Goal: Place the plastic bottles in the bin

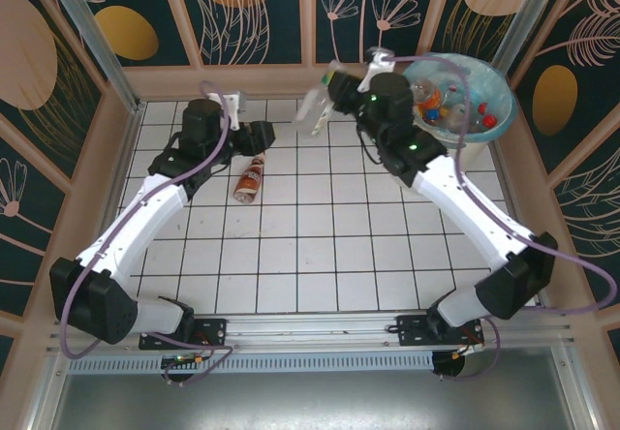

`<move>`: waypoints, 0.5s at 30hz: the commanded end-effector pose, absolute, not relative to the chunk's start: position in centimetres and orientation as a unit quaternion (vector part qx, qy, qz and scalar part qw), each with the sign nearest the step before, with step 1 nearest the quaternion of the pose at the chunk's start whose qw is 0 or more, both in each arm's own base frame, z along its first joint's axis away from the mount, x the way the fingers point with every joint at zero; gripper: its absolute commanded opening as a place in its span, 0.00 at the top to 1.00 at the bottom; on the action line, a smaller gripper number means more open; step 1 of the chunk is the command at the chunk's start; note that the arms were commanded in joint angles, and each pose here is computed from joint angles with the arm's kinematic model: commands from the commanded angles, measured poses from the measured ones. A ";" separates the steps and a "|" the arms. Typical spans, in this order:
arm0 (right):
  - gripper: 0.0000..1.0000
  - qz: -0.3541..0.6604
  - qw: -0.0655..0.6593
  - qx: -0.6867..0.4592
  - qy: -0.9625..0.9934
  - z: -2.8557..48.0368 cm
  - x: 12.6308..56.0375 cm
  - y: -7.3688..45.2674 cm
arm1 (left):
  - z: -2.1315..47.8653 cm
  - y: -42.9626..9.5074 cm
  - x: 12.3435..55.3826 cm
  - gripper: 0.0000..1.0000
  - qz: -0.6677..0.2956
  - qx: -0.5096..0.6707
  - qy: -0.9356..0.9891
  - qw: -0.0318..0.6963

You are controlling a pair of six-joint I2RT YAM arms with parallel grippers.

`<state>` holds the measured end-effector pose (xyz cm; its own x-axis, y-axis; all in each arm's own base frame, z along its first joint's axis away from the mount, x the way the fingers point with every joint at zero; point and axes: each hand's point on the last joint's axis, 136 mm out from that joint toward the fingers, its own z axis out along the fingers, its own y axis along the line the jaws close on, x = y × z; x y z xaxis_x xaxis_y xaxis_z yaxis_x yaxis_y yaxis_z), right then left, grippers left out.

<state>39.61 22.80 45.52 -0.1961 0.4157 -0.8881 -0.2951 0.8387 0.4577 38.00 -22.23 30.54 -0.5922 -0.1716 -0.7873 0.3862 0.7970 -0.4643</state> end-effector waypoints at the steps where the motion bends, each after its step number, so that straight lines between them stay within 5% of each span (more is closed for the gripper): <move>1: 0.82 0.184 0.697 0.077 0.689 50.7 37.8 16.7 | 31.1 -24.6 37.8 0.39 -0.305 0.090 0.834 0.451; 8: 0.83 0.025 0.762 0.147 0.630 55.9 35.3 7.3 | 30.9 -30.4 35.6 0.39 -0.325 0.143 0.828 0.435; 15: 0.83 -0.100 0.768 0.199 0.600 55.0 35.0 -0.2 | 29.2 -33.8 33.7 0.39 -0.336 0.172 0.829 0.413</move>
<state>35.54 3.49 54.98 0.2259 0.1617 -0.9606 0.2497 0.9436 0.2176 33.35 -33.29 28.83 -0.6185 0.0132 -0.7857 0.5541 0.7163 -0.4241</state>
